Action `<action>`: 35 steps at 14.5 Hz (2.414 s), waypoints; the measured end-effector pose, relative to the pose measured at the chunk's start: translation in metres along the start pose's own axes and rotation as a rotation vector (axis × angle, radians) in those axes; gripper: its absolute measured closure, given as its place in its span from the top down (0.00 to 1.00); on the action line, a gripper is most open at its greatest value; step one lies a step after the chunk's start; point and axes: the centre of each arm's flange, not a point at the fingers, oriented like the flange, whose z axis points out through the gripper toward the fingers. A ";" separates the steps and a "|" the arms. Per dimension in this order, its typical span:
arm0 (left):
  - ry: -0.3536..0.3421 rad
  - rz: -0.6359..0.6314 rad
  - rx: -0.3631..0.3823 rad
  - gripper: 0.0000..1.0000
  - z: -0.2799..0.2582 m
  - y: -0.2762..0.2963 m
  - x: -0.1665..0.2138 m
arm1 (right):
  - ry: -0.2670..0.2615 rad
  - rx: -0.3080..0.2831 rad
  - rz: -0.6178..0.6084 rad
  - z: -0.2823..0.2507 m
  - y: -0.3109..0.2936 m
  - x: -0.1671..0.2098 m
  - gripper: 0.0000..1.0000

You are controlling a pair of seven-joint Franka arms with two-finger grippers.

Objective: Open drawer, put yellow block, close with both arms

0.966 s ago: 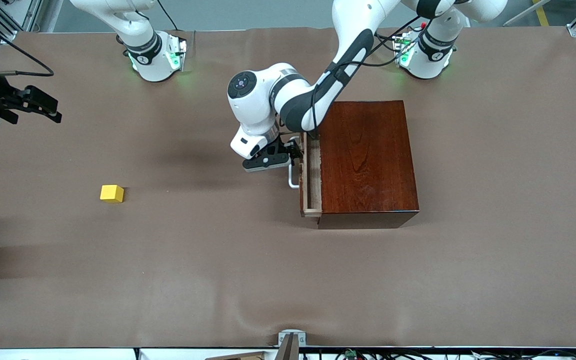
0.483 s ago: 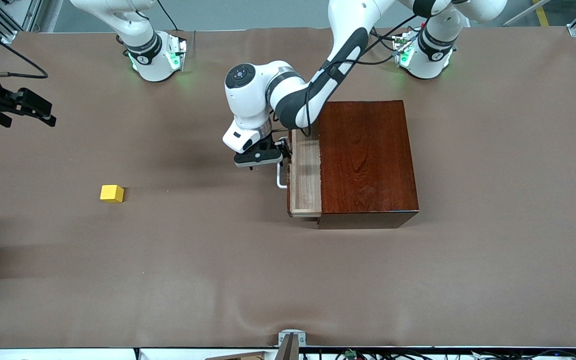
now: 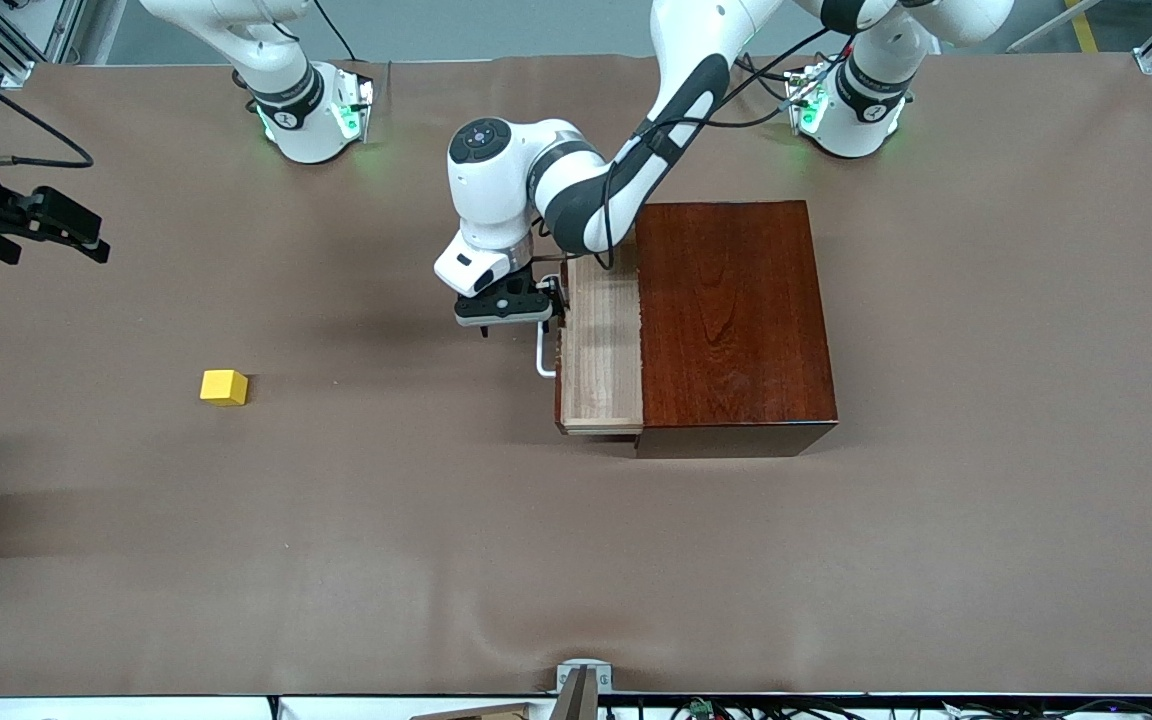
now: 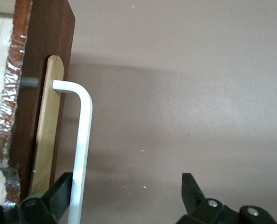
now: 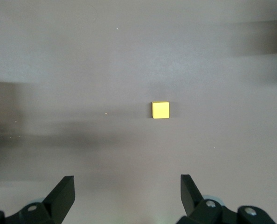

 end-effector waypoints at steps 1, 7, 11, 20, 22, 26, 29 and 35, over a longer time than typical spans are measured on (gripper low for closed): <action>0.009 -0.003 -0.031 1.00 -0.002 0.004 -0.001 | -0.006 0.000 0.001 0.003 0.000 0.002 1.00; 0.028 -0.006 -0.101 1.00 -0.002 0.015 -0.007 | -0.048 0.001 0.019 0.030 0.010 0.018 1.00; 0.029 -0.015 -0.102 1.00 -0.003 0.015 -0.005 | -0.075 0.001 0.027 0.045 0.015 0.026 1.00; 0.001 -0.048 -0.032 1.00 -0.034 0.008 0.008 | -0.141 0.000 0.028 0.105 0.016 0.057 1.00; -0.017 -0.047 0.010 1.00 -0.048 0.005 0.006 | -0.140 0.000 0.031 0.117 0.017 0.062 1.00; -0.014 -0.085 0.046 1.00 -0.122 -0.018 0.033 | -0.152 0.002 0.055 0.147 0.032 0.068 1.00; -0.029 -0.045 0.101 1.00 -0.193 -0.074 0.082 | -0.174 0.004 0.077 0.175 0.046 0.075 1.00; -0.099 -0.064 0.200 1.00 -0.246 -0.220 0.184 | -0.159 0.004 0.104 0.229 0.064 0.088 1.00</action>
